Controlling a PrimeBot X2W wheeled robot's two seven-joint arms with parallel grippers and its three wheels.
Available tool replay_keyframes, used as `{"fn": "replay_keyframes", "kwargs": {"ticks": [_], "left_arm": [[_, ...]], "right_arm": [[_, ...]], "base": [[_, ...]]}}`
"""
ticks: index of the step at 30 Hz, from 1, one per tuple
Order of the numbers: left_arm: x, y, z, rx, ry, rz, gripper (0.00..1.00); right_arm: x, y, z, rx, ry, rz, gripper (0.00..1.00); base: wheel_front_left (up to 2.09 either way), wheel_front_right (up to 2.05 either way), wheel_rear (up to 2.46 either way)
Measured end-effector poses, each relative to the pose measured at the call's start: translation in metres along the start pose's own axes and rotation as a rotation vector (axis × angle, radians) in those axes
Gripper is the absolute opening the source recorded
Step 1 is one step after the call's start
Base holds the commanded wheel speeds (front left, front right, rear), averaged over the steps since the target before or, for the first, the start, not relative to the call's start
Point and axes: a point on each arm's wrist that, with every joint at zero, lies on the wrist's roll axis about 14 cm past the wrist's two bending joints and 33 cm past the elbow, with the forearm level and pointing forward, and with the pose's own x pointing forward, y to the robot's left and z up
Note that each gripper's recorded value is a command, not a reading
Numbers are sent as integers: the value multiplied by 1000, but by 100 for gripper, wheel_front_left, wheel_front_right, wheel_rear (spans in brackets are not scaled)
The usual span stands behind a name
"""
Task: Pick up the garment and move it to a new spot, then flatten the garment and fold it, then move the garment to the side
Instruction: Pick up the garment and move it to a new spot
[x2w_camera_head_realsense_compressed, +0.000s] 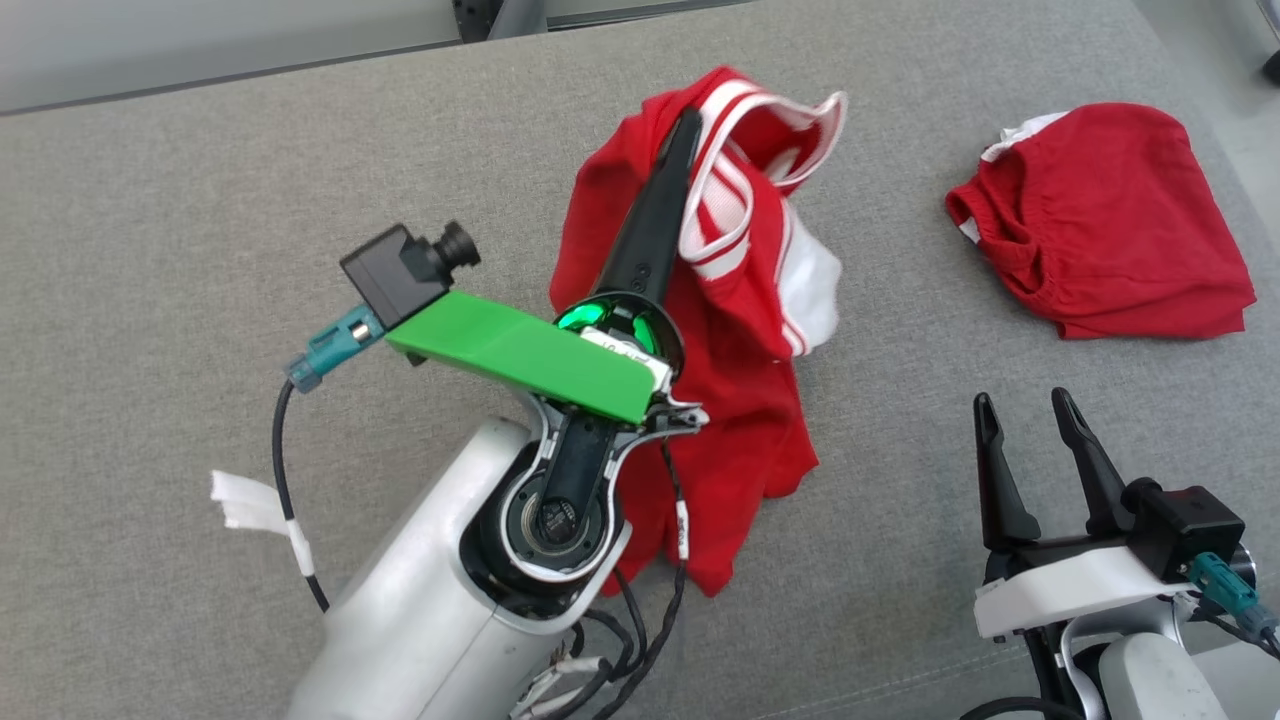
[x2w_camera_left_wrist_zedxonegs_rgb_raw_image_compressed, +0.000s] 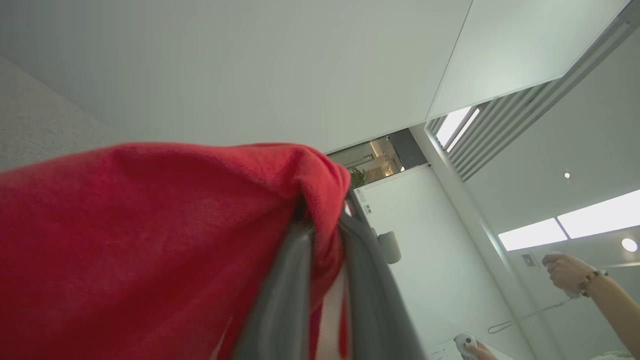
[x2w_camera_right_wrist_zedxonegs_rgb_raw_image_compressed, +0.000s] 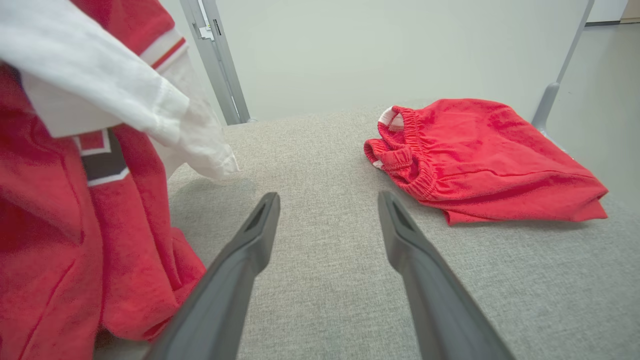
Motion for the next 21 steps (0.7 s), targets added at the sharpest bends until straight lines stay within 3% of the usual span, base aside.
{"fn": "replay_keyframes", "kwargs": {"ticks": [2, 7, 12, 16, 18, 21], "left_arm": [[-4, 31, -2, -76, -4, 82, 0], [-25, 106, -6, -31, -1, 289, 0], [-62, 171, 22, 45, -63, 501, 0], [-85, 199, 37, 94, -91, 597, 0], [-94, 207, 40, 118, -91, 629, 10], [-107, 217, 44, 180, -77, 665, 49]], "right_arm": [[-1, -3, -4, 2, 11, -11, 100], [4, -2, -10, 5, 27, -6, 100], [9, 9, -14, 7, 37, 26, 100], [12, 17, -14, 7, 34, 49, 100], [12, 19, -13, 5, 32, 57, 100], [12, 21, -12, 4, 29, 63, 100]], "base": [[0, 0, 0], [0, 0, 0], [0, 0, 0], [0, 0, 0], [0, 0, 0], [0, 0, 0]]}}
